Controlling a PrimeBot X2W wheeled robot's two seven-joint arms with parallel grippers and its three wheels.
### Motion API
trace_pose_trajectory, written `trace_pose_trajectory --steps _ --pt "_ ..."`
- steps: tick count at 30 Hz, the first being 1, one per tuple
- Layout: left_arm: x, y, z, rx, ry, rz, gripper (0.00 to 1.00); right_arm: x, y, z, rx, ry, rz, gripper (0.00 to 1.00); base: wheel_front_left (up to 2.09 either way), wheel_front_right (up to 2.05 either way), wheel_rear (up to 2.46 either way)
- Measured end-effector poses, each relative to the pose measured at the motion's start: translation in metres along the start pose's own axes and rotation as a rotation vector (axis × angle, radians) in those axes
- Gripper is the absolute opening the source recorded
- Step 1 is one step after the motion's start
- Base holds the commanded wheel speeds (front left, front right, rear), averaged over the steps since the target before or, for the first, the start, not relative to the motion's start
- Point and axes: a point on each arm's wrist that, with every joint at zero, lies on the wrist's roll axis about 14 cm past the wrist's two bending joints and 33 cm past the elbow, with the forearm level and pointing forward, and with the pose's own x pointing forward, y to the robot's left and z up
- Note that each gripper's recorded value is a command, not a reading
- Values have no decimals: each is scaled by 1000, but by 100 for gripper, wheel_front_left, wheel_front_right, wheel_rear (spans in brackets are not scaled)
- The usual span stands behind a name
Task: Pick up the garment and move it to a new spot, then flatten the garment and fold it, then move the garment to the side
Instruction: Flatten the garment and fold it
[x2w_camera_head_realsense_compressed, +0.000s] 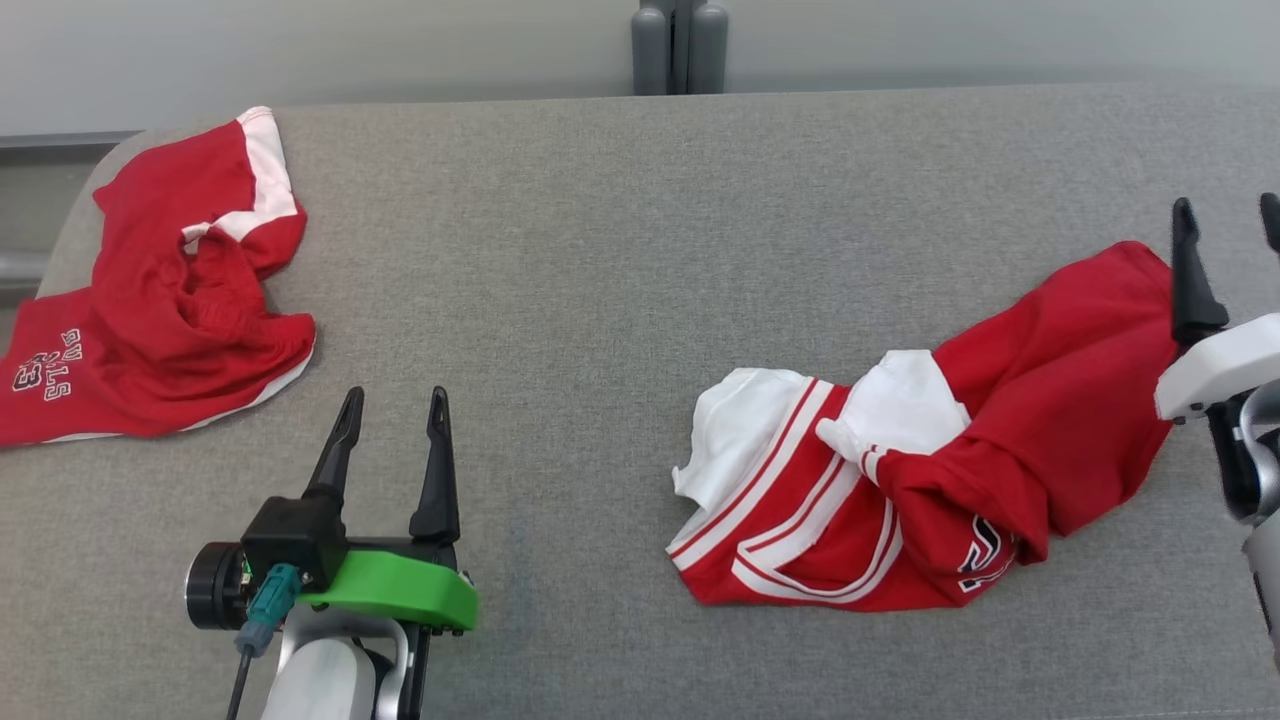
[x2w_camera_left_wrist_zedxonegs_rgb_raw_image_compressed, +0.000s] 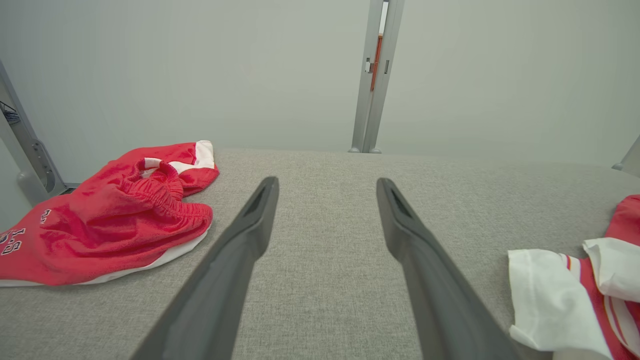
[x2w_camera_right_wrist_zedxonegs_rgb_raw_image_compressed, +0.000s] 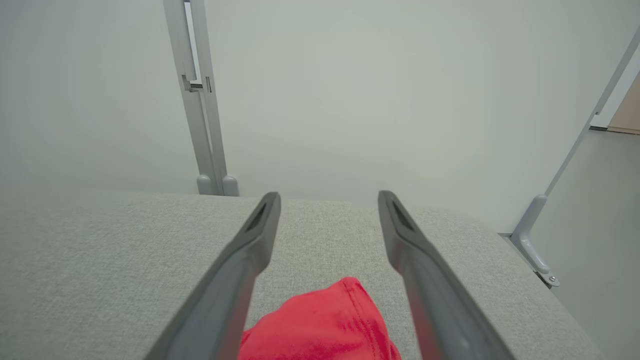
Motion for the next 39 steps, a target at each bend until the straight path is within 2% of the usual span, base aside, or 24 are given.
trace_pose_trajectory --steps 10,15,25,39 --pt "1 -14 2 -1 -5 -45 100 -46 50 25 52 -128 95 100 0 0 0" --pt "-2 -17 0 -3 2 -56 100 -73 76 21 93 -131 141 100 0 0 0" --pt "-2 -28 -8 -8 26 -95 100 -99 87 18 165 -133 113 100 0 0 0" --pt "-18 -124 -67 -13 212 -423 100 -106 70 16 155 -132 56 100 0 0 0"
